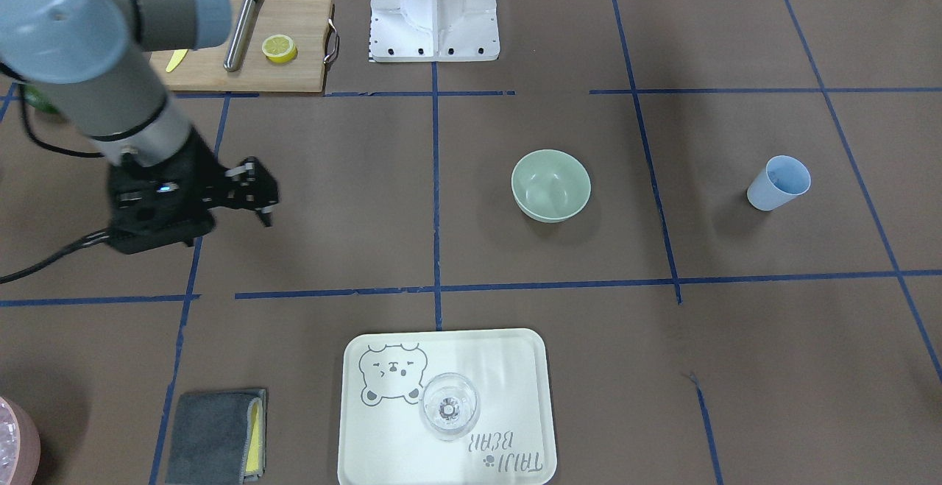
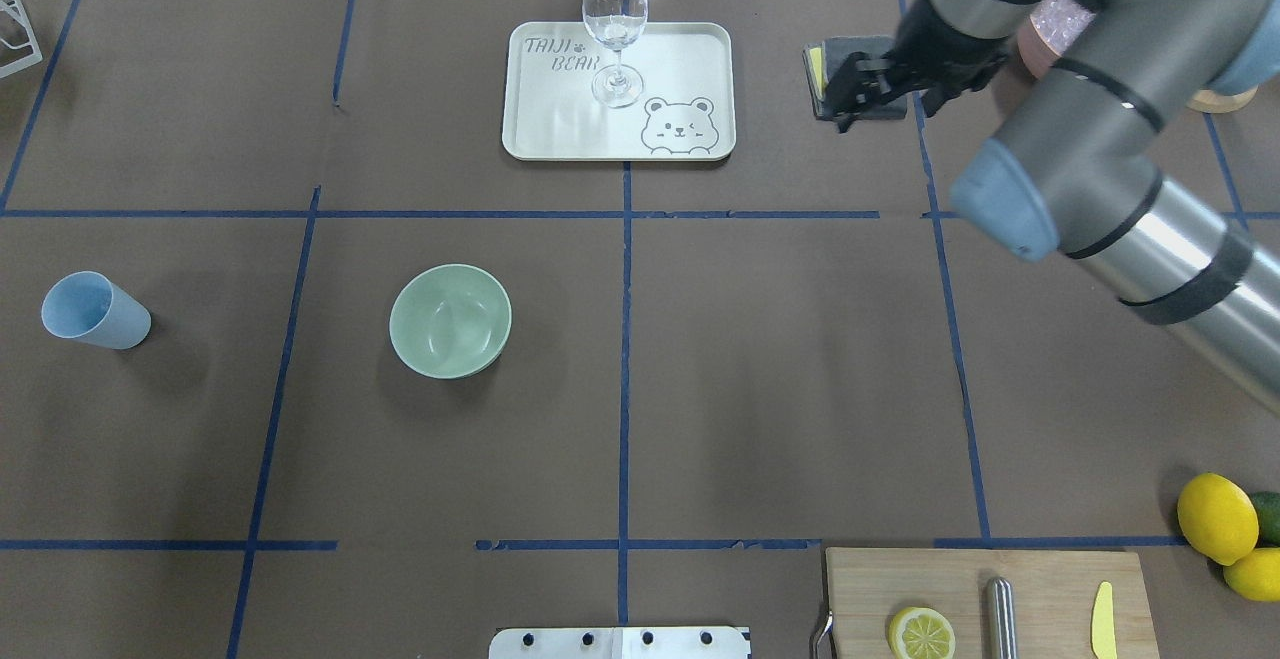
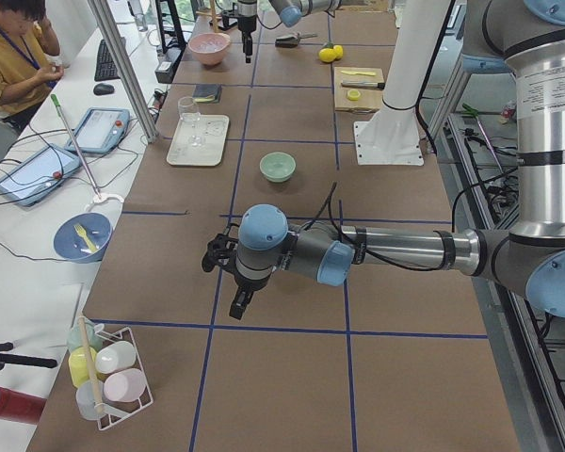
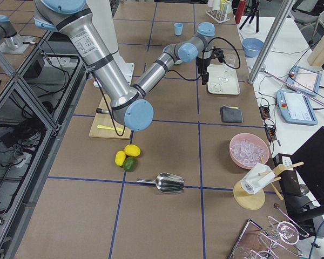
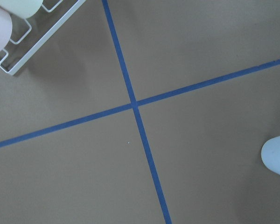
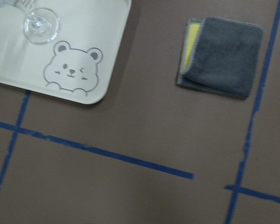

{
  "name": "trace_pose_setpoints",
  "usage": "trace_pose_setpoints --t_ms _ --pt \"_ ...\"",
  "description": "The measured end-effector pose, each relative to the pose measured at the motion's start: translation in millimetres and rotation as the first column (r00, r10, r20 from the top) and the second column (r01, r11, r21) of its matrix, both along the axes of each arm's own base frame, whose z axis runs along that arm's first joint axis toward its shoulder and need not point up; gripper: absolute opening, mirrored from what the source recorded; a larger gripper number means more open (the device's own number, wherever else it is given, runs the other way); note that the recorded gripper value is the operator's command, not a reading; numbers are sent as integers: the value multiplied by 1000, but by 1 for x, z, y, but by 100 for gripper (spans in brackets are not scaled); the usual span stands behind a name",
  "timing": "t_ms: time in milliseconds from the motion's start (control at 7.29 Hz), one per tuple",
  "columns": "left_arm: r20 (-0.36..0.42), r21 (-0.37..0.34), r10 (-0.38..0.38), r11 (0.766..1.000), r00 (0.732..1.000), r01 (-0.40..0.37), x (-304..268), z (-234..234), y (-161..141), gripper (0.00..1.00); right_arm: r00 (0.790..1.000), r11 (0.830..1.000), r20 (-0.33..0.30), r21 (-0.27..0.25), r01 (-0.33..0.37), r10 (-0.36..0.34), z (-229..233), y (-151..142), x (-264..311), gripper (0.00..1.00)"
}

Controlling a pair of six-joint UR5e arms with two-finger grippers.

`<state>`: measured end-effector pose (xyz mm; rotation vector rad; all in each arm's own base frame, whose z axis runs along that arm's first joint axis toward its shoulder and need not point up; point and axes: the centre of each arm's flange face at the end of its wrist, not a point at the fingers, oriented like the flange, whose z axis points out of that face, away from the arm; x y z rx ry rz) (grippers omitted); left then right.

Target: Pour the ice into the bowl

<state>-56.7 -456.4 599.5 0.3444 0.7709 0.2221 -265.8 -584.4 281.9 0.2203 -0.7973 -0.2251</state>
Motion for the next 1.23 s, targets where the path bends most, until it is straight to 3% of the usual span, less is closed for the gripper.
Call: trace_pose_setpoints --t_ms 137,274,548,823,960,1234 --pt "-1 24 0 1000 1000 0 0 -9 -10 100 997 998 -56 43 51 -48 61 -9 64 100" --pt "-2 47 -1 999 1000 1 0 -20 -19 100 991 995 -109 50 83 -77 127 -7 129 100" --pt "-7 154 2 988 1000 0 0 -49 -31 100 990 998 -124 -10 69 -70 221 31 223 100" --pt "-39 342 -24 939 999 36 2 -71 -39 100 995 998 -88 -39 42 -45 245 53 255 100" --pt "-100 355 -58 930 993 90 14 -79 -37 100 995 998 -86 -47 37 -41 250 58 259 100" --pt "-209 321 -66 938 976 133 65 -90 -13 100 996 998 -86 -57 33 -38 257 61 261 100"
